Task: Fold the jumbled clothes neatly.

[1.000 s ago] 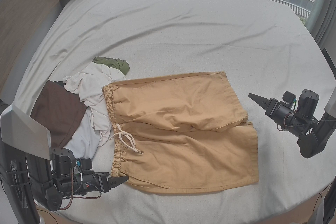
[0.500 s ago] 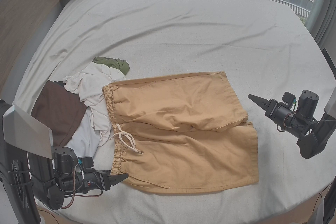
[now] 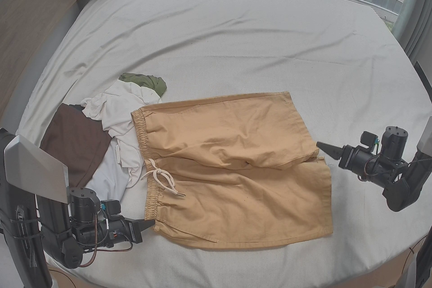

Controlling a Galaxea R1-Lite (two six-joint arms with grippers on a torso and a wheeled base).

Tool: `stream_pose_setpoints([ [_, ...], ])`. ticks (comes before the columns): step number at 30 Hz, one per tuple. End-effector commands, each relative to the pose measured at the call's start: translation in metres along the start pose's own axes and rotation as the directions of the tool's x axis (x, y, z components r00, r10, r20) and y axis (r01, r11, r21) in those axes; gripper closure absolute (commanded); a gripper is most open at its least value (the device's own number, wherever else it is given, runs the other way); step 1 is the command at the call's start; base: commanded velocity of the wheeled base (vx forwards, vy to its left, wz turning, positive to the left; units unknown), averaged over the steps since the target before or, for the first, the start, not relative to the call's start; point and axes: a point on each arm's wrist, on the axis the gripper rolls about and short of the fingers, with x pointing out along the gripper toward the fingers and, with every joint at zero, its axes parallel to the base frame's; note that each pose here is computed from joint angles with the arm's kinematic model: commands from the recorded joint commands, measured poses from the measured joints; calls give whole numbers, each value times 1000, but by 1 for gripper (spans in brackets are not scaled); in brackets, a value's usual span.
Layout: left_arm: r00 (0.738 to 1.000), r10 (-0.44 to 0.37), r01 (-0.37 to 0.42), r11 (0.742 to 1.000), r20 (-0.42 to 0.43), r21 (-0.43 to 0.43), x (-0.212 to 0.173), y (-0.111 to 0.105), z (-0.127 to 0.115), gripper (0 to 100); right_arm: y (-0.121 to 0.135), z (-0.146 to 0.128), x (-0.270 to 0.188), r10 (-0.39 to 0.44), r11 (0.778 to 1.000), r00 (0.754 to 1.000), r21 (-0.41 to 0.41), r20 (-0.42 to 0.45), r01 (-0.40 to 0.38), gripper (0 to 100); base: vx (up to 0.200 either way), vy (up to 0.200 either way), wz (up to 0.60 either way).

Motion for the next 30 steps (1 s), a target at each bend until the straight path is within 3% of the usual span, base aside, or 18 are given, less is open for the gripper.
stream_pose_setpoints([
  [1,1000,-5,5,1000,4,6,0,-2,1,100,4,-29,-16,-28,999,987,-31,-156,23,0,0,0,0],
  [13,1000,-6,6,1000,-3,6,0,-1,0,100,8,-52,-39,-64,998,942,-28,-328,58,0,0,0,0],
  [22,1000,-6,6,1000,-6,8,1,-1,-1,100,19,-60,-66,-85,994,855,17,-511,109,0,0,0,0],
  [27,1000,-5,5,1000,-2,9,0,-1,0,100,16,-61,-66,-92,992,845,29,-527,125,0,0,0,0],
  [30,1000,-7,7,1000,-5,11,0,-2,-1,100,12,-67,-64,-95,989,827,41,-555,142,0,0,0,0],
])
